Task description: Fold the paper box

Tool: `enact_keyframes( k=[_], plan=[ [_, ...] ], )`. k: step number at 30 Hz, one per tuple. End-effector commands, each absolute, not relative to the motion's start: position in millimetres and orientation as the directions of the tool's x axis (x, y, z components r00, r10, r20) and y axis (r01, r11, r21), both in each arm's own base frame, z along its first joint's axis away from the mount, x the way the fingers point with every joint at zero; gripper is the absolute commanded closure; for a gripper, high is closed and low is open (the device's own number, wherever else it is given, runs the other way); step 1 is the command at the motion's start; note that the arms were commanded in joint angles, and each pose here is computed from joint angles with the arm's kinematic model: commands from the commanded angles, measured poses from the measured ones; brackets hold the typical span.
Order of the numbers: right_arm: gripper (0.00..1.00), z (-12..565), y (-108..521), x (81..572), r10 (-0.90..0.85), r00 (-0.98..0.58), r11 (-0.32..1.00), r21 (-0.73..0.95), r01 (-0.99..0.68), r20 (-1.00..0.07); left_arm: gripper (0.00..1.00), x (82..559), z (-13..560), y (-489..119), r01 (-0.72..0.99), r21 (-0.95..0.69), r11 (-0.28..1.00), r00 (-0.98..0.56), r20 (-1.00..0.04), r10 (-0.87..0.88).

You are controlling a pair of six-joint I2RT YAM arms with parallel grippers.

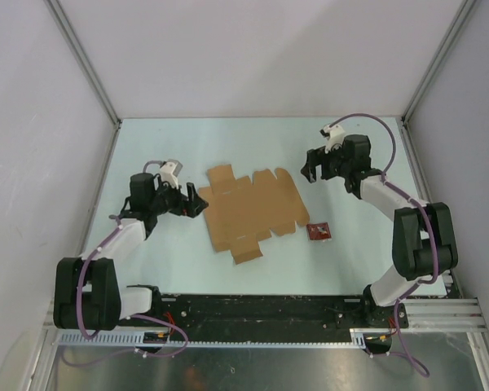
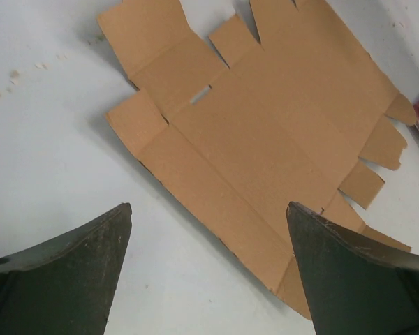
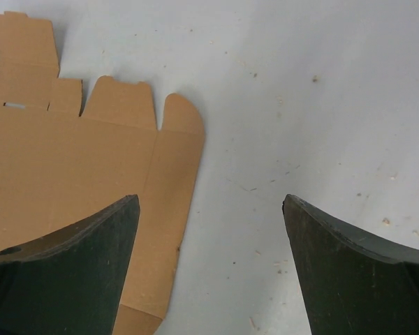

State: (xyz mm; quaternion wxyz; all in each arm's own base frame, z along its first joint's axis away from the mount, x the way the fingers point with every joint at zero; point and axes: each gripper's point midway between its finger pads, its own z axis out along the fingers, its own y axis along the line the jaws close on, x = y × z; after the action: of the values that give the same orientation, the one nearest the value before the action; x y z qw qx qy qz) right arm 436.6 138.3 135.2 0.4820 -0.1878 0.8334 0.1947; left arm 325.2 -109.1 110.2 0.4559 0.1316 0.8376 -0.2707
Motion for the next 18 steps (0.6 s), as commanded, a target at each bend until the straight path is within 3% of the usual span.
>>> enact_keyframes(
  k=[1,6,18],
  plan=[
    [0.11,144,156,441,-0.169,-0.421,0.823,0.107,-0.558,-0.891,0.05,313,105,-117,0.501,-0.386,0.775,-0.621,-0.784,0.011],
    [0.17,129,175,432,-0.208,-0.438,0.786,0.117,-0.607,-0.874,0.15,312,91,-121,0.49,-0.448,0.748,-0.677,-0.736,0.002],
    [0.27,111,197,423,-0.271,-0.431,0.733,0.106,-0.672,-0.861,0.23,317,62,-128,0.405,-0.57,0.715,-0.788,-0.615,-0.043]
  ],
)
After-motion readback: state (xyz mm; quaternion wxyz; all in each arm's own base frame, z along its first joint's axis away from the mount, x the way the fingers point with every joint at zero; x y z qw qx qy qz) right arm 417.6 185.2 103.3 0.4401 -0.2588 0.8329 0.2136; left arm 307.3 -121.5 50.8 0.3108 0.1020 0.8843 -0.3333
